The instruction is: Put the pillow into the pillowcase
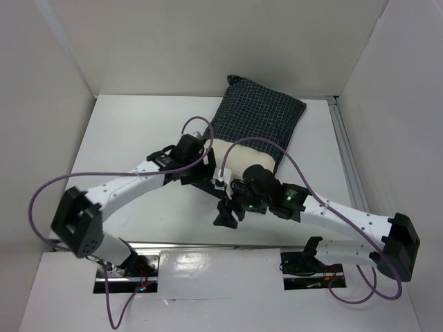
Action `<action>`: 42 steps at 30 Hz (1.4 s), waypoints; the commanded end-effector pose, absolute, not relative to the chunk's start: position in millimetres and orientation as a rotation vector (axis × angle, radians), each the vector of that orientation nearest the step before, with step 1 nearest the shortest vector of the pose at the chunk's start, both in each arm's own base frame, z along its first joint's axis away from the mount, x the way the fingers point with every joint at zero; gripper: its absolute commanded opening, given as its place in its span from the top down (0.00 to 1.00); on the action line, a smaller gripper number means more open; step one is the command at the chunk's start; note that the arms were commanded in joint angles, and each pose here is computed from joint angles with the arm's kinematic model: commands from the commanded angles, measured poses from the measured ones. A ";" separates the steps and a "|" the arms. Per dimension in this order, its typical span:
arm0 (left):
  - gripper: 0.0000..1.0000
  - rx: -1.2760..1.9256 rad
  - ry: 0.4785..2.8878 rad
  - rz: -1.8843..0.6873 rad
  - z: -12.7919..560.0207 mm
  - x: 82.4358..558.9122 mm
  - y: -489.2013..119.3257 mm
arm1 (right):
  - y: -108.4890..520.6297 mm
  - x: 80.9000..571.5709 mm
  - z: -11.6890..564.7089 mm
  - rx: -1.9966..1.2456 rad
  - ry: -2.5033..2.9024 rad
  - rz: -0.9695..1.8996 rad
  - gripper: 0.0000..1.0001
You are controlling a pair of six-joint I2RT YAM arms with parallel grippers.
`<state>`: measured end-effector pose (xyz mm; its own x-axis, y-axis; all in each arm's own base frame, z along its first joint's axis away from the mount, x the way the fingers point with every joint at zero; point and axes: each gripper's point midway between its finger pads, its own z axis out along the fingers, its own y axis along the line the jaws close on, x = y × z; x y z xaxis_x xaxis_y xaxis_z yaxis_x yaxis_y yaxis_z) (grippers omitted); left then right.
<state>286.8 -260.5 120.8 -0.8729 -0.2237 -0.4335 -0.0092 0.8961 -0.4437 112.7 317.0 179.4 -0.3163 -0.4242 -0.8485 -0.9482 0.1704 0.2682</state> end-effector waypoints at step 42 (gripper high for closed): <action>0.00 -0.365 2.329 -0.392 175.9 242.1 -119.0 | 293.7 395.2 38.8 -1.700 2.022 0.311 0.00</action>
